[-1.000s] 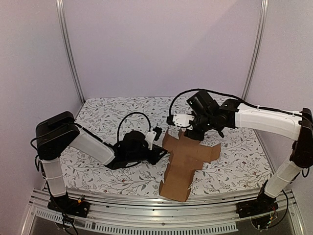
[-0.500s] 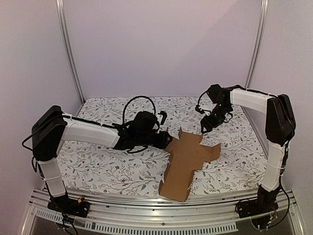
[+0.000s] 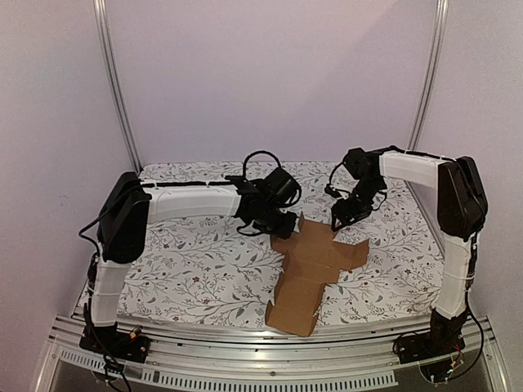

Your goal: Fold the paper box

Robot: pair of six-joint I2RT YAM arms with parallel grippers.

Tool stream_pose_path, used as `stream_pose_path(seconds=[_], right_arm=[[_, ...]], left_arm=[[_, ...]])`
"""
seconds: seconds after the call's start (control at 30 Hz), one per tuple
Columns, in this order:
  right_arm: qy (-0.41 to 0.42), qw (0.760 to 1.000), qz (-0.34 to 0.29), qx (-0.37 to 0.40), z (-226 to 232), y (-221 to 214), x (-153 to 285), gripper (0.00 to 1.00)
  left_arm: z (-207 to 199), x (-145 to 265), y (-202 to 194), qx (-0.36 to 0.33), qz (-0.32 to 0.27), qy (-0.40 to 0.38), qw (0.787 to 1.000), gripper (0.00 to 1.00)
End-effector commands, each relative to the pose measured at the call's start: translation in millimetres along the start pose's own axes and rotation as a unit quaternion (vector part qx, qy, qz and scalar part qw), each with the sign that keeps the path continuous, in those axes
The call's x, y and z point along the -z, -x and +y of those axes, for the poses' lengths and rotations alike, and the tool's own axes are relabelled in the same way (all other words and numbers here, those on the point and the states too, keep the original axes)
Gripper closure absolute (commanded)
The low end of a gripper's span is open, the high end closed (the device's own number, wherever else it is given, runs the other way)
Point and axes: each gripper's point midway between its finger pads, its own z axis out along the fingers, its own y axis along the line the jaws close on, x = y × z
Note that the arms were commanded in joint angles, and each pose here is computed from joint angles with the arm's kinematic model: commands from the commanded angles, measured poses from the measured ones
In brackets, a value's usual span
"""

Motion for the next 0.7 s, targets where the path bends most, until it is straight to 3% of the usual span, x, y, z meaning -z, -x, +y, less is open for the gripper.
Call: stream_pose_path(seconds=[0.0, 0.1, 0.27, 0.33, 0.4, 0.53, 0.67], right_arm=[[0.005, 1.0, -0.022, -0.004, 3.1, 3.0, 14.8, 0.33], [0.006, 1.0, -0.025, -0.002, 4.1, 2.2, 17.1, 0.32], [0.009, 0.999, -0.032, 0.004, 6.2, 3.3, 21.2, 0.32], [0.005, 0.999, -0.035, 0.011, 5.3, 3.1, 21.3, 0.32], [0.001, 0.999, -0.036, 0.018, 4.1, 2.8, 21.1, 0.32], [-0.006, 0.999, -0.042, 0.032, 3.2, 2.3, 25.2, 0.32], [-0.006, 0.998, -0.044, 0.037, 3.5, 0.4, 27.8, 0.31]], left_arm=[[26.1, -8.1, -31.0, -0.021, 0.085, 0.063, 0.994, 0.78], [27.5, -3.1, -23.2, -0.022, 0.074, 0.07, 0.995, 0.86], [12.4, 23.3, -8.9, -0.026, 0.056, 0.037, 0.997, 0.87], [18.2, 52.1, 7.2, -0.025, 0.023, 0.051, 0.998, 0.72], [30.5, 63.5, 14.1, -0.023, 0.009, 0.072, 0.997, 0.63], [53.4, 54.4, 14.1, -0.004, 0.028, 0.075, 0.997, 0.6], [49.2, 29.3, 6.7, 0.004, 0.064, 0.032, 0.997, 0.58]])
